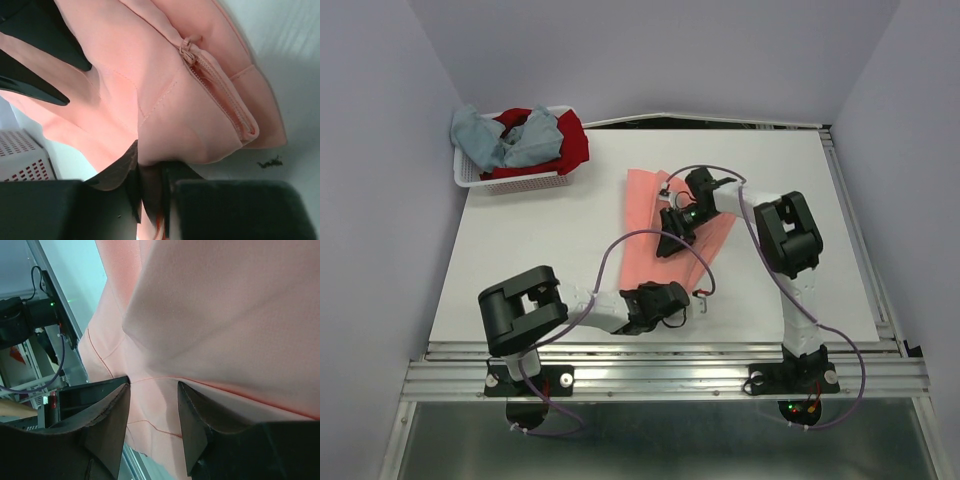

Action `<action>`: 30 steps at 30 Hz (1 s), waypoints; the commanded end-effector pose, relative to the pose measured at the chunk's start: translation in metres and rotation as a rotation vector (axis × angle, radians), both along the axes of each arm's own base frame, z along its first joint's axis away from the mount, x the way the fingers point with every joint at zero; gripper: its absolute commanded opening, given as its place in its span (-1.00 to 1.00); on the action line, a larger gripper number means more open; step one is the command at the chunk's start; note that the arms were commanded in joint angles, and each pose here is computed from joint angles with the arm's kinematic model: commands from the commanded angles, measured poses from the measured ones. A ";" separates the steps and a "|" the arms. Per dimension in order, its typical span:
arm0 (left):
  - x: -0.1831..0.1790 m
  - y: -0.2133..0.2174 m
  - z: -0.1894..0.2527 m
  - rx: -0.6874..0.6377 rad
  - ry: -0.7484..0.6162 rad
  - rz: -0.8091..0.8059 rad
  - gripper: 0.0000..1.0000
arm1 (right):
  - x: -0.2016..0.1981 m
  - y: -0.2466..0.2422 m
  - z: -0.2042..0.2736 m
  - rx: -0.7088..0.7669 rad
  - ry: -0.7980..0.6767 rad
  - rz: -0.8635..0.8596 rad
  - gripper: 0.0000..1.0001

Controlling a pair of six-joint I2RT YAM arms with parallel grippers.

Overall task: Fold and stack the skirts
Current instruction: Fold the skirt

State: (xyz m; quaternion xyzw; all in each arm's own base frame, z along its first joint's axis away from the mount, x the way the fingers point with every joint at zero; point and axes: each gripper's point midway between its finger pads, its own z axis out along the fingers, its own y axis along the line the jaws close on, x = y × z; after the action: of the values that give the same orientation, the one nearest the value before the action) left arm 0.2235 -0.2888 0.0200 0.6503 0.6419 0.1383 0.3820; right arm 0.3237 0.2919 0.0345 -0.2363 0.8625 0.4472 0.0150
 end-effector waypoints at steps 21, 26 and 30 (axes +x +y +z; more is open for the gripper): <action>-0.107 -0.009 0.062 0.067 0.613 -0.144 -1.00 | 0.060 0.044 0.088 0.267 -0.186 -0.114 0.31; -0.108 -0.020 0.086 0.055 0.622 -0.188 -1.00 | 0.019 0.067 0.079 0.333 -0.138 -0.051 0.32; -0.095 -0.026 0.110 0.045 0.552 -0.205 -1.00 | -0.005 0.068 0.051 0.276 -0.100 -0.004 0.26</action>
State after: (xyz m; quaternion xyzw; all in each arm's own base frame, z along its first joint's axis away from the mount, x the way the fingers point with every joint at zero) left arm 0.1249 -0.3091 0.0892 0.7237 0.6692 -0.0617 0.1570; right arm 0.3266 0.3478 0.0586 -0.2070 0.8222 0.5270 0.0594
